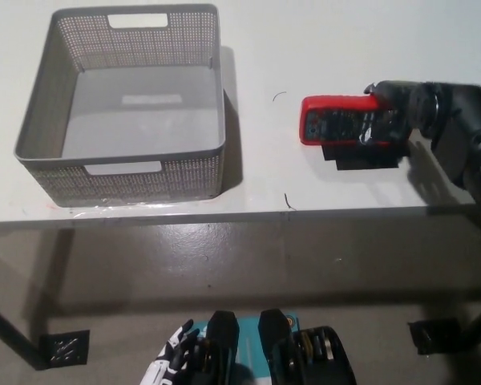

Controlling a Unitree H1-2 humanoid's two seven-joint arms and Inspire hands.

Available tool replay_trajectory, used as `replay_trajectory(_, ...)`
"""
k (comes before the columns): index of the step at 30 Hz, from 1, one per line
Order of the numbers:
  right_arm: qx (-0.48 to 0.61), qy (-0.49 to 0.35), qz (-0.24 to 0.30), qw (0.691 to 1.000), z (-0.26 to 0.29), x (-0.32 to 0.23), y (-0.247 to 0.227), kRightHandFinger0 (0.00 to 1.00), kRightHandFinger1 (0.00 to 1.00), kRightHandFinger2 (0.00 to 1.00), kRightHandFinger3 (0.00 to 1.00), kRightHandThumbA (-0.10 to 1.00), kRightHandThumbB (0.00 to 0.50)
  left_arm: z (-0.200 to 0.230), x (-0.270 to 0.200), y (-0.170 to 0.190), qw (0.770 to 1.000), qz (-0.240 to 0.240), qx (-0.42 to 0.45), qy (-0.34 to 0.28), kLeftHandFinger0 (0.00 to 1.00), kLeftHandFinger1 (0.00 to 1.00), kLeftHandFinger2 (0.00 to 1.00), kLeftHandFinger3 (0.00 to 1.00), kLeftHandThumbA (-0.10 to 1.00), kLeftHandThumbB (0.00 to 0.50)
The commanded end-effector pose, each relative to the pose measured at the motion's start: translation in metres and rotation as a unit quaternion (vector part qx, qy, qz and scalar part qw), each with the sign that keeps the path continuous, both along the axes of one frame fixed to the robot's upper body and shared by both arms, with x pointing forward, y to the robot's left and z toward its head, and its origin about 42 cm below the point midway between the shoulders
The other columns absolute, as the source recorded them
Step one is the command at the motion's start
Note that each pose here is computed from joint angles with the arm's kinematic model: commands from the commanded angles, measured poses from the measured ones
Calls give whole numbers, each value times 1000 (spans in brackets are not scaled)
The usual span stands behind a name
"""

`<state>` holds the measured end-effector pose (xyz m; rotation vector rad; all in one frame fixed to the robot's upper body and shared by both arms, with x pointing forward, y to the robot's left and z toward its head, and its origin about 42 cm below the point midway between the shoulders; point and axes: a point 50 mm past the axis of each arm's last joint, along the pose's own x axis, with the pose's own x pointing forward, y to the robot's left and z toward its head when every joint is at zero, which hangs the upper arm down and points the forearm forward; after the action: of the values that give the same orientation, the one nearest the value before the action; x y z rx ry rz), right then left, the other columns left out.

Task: Use the right hand to pick up a multimeter on the right side and put it into a container on the left side

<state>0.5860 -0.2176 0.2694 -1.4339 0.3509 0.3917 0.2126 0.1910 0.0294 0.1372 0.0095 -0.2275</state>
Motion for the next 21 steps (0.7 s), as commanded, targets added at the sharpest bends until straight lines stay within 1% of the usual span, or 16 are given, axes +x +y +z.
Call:
replay_trajectory(1,-36,-63,8,997,-64,-22,-22,598,748,866,950,-1,297,12,2,-4,999,-8,-10,-29,1000,1000,1000,1000,1000,310)
replay_trajectory(2,-40,-78,11,996,-66,-23,-24,270,424,563,631,-80,256,12,2,-4,999,-9,-12,-30,1000,1000,1000,1000,1000,315)
replay_trajectory(3,-39,-106,13,994,-65,-23,-27,46,217,365,423,-99,217,13,6,-4,999,-10,-17,-33,1000,1000,1000,1000,1000,311)
replay_trajectory(4,-27,-113,10,993,-63,-23,-28,2,220,444,430,-100,188,14,9,-3,999,-11,-15,-38,1000,1000,1000,1000,1000,305)
replay_trajectory(5,-20,-121,16,992,-61,-22,-29,146,401,610,530,-100,202,15,11,-2,999,-12,-13,-41,1000,1000,1000,1000,1000,313)
replay_trajectory(6,-22,-131,23,991,-59,-22,-30,199,419,607,565,-100,200,15,13,-1,999,-13,-12,-42,1000,1000,1000,1000,1000,305)
replay_trajectory(7,-18,-138,22,990,-57,-21,-31,112,341,533,519,-100,195,16,14,-2,999,-13,-12,-41,1000,1000,1000,1000,1000,298)
replay_trajectory(8,-16,-141,20,990,-55,-21,-31,40,386,670,612,-100,192,16,13,-2,999,-14,-12,-40,1000,1000,1000,1000,1000,291)
replay_trajectory(9,-13,-144,17,989,-52,-19,-30,59,488,824,745,-100,190,17,13,-2,999,-15,-12,-40,1000,1000,1000,1000,1000,288)
replay_trajectory(10,-12,-146,17,989,-50,-18,-31,56,513,862,782,-100,188,17,14,-3,999,-15,-12,-39,1000,1000,1000,1000,1000,288)
replay_trajectory(12,5,-158,16,987,-45,-17,-32,162,670,994,896,-100,176,17,15,-2,999,-16,-14,-38,1000,1000,1000,1000,1000,282)
replay_trajectory(13,7,-164,16,986,-42,-16,-32,222,698,993,918,-100,194,16,15,-2,999,-17,-16,-39,1000,1000,1000,1000,1000,284)
replay_trajectory(15,5,-168,13,986,-39,-15,-33,260,673,880,837,-100,202,15,16,-1,999,-15,-16,-38,1000,1000,1000,1000,1000,280)
replay_trajectory(17,7,-169,10,986,-36,-14,-35,183,550,714,697,-100,203,14,14,-2,999,-16,-17,-36,1000,1000,1000,1000,1000,281)
replay_trajectory(19,10,-178,10,984,-34,-14,-35,102,446,628,619,-100,207,13,12,-1,999,-14,-15,-32,1000,1000,1000,1000,1000,280)
replay_trajectory(21,19,-199,15,980,-28,-12,-36,16,451,756,770,-100,184,13,13,0,999,-14,-21,-31,1000,1000,1000,1000,1000,275)
